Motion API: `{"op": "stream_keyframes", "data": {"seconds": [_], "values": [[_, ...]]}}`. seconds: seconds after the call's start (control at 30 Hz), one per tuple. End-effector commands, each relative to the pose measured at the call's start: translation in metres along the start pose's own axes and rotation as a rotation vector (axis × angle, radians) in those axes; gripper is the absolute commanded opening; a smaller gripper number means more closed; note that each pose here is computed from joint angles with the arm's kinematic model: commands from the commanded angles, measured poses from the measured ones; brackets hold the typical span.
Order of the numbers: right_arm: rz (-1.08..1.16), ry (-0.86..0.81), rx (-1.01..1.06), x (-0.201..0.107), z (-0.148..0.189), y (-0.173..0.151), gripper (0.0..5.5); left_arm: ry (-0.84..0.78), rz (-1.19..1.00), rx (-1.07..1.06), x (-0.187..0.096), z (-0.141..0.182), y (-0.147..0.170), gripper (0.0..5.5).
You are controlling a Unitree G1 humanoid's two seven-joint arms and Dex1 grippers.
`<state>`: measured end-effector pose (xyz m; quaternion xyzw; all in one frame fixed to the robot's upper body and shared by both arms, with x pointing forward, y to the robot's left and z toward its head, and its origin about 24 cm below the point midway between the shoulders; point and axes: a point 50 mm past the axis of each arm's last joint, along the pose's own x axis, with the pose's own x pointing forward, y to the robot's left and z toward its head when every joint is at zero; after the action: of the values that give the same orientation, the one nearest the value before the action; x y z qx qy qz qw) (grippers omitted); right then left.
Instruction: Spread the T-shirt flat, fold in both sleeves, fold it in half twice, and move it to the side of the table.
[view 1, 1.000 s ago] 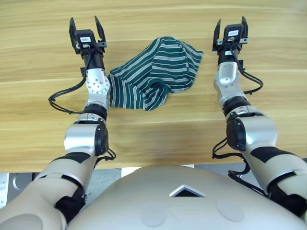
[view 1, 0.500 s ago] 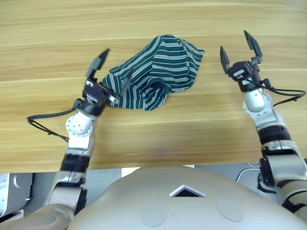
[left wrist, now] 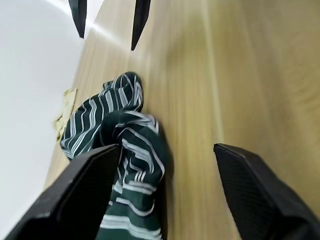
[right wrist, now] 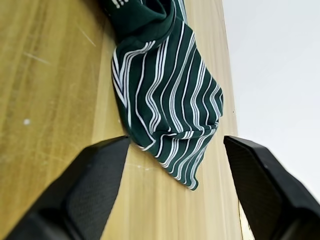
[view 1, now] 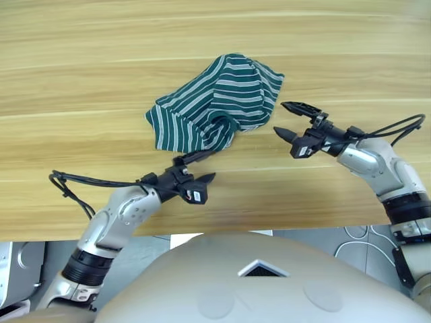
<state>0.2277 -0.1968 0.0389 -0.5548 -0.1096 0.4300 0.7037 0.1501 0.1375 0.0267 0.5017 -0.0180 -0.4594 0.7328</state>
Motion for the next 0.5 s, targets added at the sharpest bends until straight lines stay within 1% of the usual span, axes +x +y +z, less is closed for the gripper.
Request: {"op": "stream_keyframes", "data": {"seconds": [0.03, 0.1, 0.17, 0.33, 0.5], "values": [[0.036, -0.008, -0.003, 0.011, 0.002, 0.007, 3.47, 0.134, 0.020, 0.016, 0.008, -0.017, -0.002, 3.50], [0.062, -0.006, -0.006, 0.014, 0.002, 0.013, 3.47, 0.162, 0.031, 0.009, 0.013, -0.020, -0.004, 3.50], [0.067, 0.012, -0.020, 0.016, -0.003, 0.013, 3.47, 0.183, 0.038, -0.005, 0.016, -0.023, -0.005, 3.50], [0.089, 0.123, -0.064, 0.020, -0.032, 0.013, 3.47, 0.189, 0.039, -0.032, 0.024, -0.025, -0.010, 3.50], [0.123, 0.113, -0.088, 0.037, -0.038, 0.017, 3.47, 0.197, 0.065, -0.044, 0.027, -0.026, -0.011, 3.50]]}}
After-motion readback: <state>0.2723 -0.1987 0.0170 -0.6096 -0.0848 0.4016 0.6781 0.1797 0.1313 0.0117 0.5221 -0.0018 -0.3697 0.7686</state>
